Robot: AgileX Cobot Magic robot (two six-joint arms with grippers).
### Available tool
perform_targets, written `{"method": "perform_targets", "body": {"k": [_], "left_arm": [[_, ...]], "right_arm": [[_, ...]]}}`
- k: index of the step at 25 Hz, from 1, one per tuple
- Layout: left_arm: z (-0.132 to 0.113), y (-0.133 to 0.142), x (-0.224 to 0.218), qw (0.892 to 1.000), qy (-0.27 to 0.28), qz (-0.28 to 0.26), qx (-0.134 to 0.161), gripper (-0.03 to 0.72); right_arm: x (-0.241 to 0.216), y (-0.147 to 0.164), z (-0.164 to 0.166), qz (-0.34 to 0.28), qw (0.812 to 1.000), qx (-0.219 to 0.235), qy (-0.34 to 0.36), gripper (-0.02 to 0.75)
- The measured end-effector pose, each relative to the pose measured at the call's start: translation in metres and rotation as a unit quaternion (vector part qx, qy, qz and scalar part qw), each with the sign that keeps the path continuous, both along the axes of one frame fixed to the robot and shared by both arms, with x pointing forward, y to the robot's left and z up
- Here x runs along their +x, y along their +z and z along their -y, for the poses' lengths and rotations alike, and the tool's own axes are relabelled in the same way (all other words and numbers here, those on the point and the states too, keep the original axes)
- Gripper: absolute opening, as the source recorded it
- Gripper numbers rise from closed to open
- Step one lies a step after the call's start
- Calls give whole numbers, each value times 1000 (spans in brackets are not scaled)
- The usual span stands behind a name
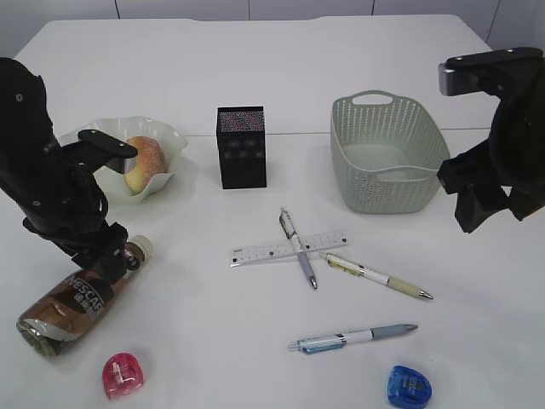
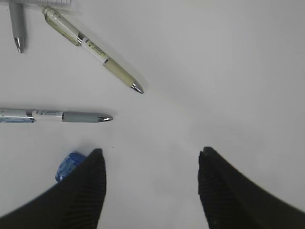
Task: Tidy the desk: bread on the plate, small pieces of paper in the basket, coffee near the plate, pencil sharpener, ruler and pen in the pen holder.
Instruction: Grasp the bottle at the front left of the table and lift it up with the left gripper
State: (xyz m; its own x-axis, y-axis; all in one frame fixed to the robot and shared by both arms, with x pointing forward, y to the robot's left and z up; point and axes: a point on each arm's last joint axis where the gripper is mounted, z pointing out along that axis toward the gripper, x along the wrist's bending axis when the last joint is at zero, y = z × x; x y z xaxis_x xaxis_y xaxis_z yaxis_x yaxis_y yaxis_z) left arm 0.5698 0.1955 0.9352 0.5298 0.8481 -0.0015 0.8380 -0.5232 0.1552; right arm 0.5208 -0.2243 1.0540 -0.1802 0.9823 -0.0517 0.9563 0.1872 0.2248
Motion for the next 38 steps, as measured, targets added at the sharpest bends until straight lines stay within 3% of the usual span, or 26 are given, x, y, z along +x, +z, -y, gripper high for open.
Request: {"method": "perform_targets", "body": {"k": [11, 33, 38], "left_arm": [[1, -23, 3, 1000, 1, -24, 8, 601], [1, -30, 4, 999, 2, -35, 11, 365], [2, -30, 4, 999, 4, -33, 7, 352]], "right_arm": [[1, 0, 0, 5, 1000, 1, 0, 449], [1, 0, 0, 5, 1000, 2, 0, 448], [1, 0, 0, 5, 1000, 2, 0, 448]]}}
